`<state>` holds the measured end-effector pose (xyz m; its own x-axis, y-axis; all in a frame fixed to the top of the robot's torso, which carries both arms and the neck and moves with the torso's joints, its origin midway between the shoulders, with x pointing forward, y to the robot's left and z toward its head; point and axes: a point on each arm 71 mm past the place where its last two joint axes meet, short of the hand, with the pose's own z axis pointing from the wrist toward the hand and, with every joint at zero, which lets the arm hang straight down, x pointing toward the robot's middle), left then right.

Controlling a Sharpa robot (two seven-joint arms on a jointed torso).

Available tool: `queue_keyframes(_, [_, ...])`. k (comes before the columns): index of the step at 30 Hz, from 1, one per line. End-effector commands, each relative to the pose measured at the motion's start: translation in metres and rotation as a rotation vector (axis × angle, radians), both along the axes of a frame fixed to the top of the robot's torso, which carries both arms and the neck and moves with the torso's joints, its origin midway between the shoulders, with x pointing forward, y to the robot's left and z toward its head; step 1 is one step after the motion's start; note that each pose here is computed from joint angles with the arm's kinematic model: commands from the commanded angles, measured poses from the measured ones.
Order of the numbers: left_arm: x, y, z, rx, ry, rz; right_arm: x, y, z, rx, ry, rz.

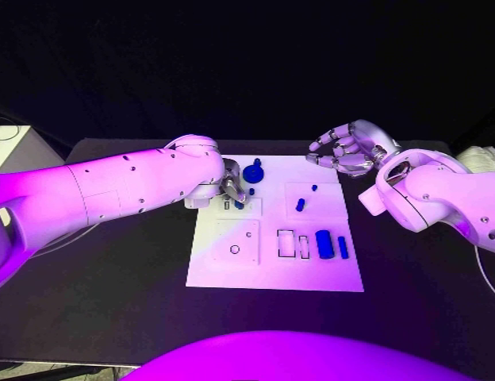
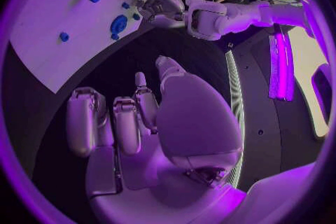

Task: Assemble the parts on the task board

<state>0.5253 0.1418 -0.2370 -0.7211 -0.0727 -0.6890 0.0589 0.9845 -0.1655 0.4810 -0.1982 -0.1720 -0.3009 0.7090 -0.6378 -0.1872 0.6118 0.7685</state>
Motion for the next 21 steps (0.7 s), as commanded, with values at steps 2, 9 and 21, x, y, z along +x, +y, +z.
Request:
queue_keyframes(2, [-0.0038,0.0007,-0.0072,0.018,0.051,-0.007,-0.0008,0.0013,-0.0001,-0.003,-0.002,0.013])
queue_keyframes(9, [-0.0039,0.0005,-0.0077,0.018,0.056,-0.006,-0.0010,0.0017,0.0000,-0.003,-0.002,0.014])
queue_keyframes(21, [-0.0046,-0.0011,-0.0086,0.013,0.063,-0.006,-0.0012,0.0016,0.0001,-0.004,-0.003,0.014])
